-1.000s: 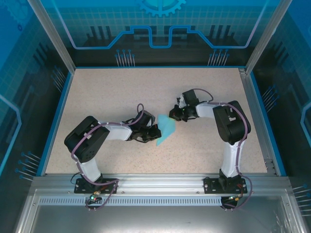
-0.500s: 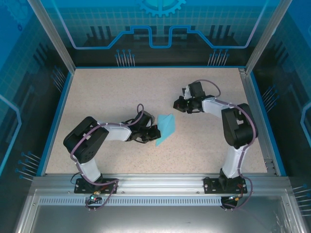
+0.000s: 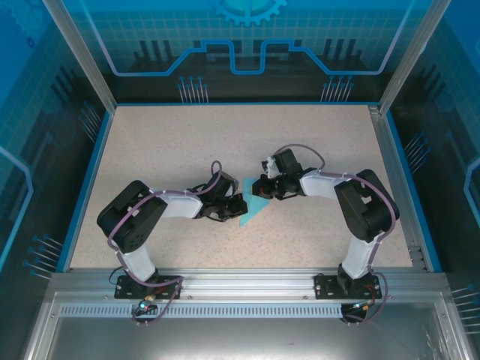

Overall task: Fold a paper plane with a square sheet of paper (pick it up from the middle)
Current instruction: Fourth fold the wing at the center of the table.

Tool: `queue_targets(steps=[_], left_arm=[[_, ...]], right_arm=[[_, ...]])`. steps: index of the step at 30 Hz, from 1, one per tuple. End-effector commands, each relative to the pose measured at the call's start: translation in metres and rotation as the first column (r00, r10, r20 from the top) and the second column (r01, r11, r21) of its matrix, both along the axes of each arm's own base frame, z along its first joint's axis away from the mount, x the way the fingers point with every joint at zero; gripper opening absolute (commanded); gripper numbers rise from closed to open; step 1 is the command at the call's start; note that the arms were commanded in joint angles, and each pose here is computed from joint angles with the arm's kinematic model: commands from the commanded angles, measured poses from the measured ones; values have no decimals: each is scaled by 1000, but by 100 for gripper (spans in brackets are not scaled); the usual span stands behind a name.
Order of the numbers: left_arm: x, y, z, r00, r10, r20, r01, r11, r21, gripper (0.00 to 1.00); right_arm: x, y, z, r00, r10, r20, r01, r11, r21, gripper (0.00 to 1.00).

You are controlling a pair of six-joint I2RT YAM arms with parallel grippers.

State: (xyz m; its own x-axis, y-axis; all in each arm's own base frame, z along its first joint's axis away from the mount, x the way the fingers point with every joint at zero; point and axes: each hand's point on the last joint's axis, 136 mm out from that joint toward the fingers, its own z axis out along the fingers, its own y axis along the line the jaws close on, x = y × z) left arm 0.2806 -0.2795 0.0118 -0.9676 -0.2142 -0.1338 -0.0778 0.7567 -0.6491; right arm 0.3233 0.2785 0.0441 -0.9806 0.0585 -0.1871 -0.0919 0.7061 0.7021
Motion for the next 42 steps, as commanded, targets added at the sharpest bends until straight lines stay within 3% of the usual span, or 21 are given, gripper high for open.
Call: queue_targets(steps=[1, 8, 13, 21, 32, 42], left_arm=[[-50, 47, -53, 981, 20, -195, 24, 975, 222, 1], [-51, 48, -54, 980, 22, -198, 24, 973, 229, 2], [-54, 51, -56, 978, 19, -206, 31, 971, 239, 1], [-55, 52, -58, 977, 17, -211, 36, 969, 245, 1], [-59, 54, -60, 976, 13, -219, 43, 967, 251, 1], [-64, 58, -60, 976, 3, -219, 55, 965, 257, 1]], right_arm=[[3, 0, -16, 1000, -18, -14, 18, 1000, -17, 0], [4, -17, -53, 994, -75, -78, 69, 994, -86, 0], [25, -41, -60, 985, -159, -67, 149, 981, -125, 0], [66, -71, -54, 967, -254, -32, 246, 956, -159, 0], [96, -87, -49, 950, -313, -17, 305, 936, -176, 0], [103, -76, -9, 968, -252, 14, 252, 962, -102, 0]])
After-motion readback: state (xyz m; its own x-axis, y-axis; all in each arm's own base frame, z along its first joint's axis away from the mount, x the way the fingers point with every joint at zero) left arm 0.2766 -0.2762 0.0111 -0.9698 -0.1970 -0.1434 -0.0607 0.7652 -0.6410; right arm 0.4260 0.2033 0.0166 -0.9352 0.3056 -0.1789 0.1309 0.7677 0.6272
